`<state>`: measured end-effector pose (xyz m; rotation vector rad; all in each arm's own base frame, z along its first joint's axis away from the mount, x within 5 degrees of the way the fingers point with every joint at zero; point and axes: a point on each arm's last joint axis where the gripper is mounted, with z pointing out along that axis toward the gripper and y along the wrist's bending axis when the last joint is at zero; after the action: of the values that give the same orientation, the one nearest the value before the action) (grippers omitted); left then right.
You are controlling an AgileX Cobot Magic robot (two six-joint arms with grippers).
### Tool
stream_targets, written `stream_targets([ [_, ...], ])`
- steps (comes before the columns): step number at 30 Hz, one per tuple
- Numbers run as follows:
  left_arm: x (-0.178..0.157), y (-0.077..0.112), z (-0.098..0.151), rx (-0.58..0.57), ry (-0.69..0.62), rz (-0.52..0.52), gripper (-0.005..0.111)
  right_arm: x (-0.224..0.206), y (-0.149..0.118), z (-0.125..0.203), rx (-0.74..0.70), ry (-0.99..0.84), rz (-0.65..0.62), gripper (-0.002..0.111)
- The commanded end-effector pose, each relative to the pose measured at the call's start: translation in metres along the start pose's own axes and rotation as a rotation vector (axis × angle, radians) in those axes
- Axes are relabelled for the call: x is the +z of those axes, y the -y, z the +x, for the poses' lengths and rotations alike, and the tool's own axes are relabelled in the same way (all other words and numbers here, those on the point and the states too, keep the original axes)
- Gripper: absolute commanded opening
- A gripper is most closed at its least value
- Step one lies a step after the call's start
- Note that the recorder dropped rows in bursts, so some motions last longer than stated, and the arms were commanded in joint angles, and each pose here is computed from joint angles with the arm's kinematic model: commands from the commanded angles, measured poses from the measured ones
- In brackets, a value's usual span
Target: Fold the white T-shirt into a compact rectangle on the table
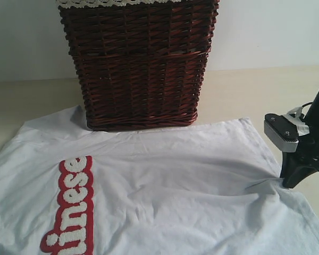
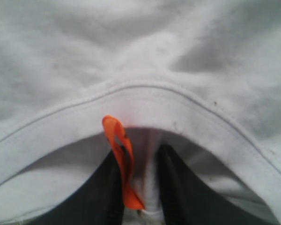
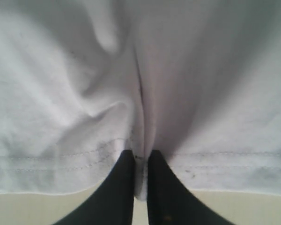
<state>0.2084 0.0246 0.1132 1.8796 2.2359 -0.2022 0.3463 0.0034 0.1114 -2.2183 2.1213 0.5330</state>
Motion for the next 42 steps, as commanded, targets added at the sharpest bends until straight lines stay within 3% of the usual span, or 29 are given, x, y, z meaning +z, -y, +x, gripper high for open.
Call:
stream_targets([
  [1,0.003,-0.001,0.001,0.006,-0.021,-0.022,0.026,-0.003,-0.004,-0.001,-0.003,-0.005,-0.012,0.000],
  [13,0.003,-0.002,0.000,-0.023,-0.008,-0.031,0.025,-0.003,-0.004,-0.001,-0.006,-0.005,-0.012,0.000],
  [15,0.003,-0.005,0.000,-0.044,-0.012,-0.060,0.019,-0.003,-0.004,-0.001,0.008,-0.005,-0.012,0.000],
  [17,-0.003,-0.009,0.001,-0.056,-0.030,-0.127,0.003,-0.005,-0.004,-0.002,0.073,-0.006,-0.004,0.000],
  [18,-0.007,-0.012,0.001,-0.055,-0.038,-0.163,0.000,-0.008,-0.005,-0.003,0.104,-0.007,0.006,0.000],
  [25,-0.068,-0.020,-0.010,-0.089,-0.071,-0.444,0.000,-0.083,-0.031,-0.021,0.143,-0.052,0.241,0.000],
  [30,-0.120,-0.007,-0.015,-0.190,-0.157,-0.373,0.000,-0.155,-0.078,-0.044,0.236,-0.035,0.406,0.000],
  [32,-0.151,-0.006,-0.020,-0.154,-0.177,-0.483,0.000,-0.184,-0.095,-0.054,0.214,-0.029,0.528,0.000],
  [36,-0.228,0.003,-0.042,-0.004,-0.155,-0.897,0.000,-0.237,-0.128,-0.071,0.155,-0.007,0.816,0.000],
  [39,-0.273,0.018,-0.056,0.054,-0.143,-1.086,0.000,-0.259,-0.152,-0.080,0.127,-0.001,0.917,0.000],
  [42,-0.305,0.039,-0.066,0.051,-0.101,-1.195,0.000,-0.268,-0.171,-0.084,0.112,-0.001,0.965,0.000],
])
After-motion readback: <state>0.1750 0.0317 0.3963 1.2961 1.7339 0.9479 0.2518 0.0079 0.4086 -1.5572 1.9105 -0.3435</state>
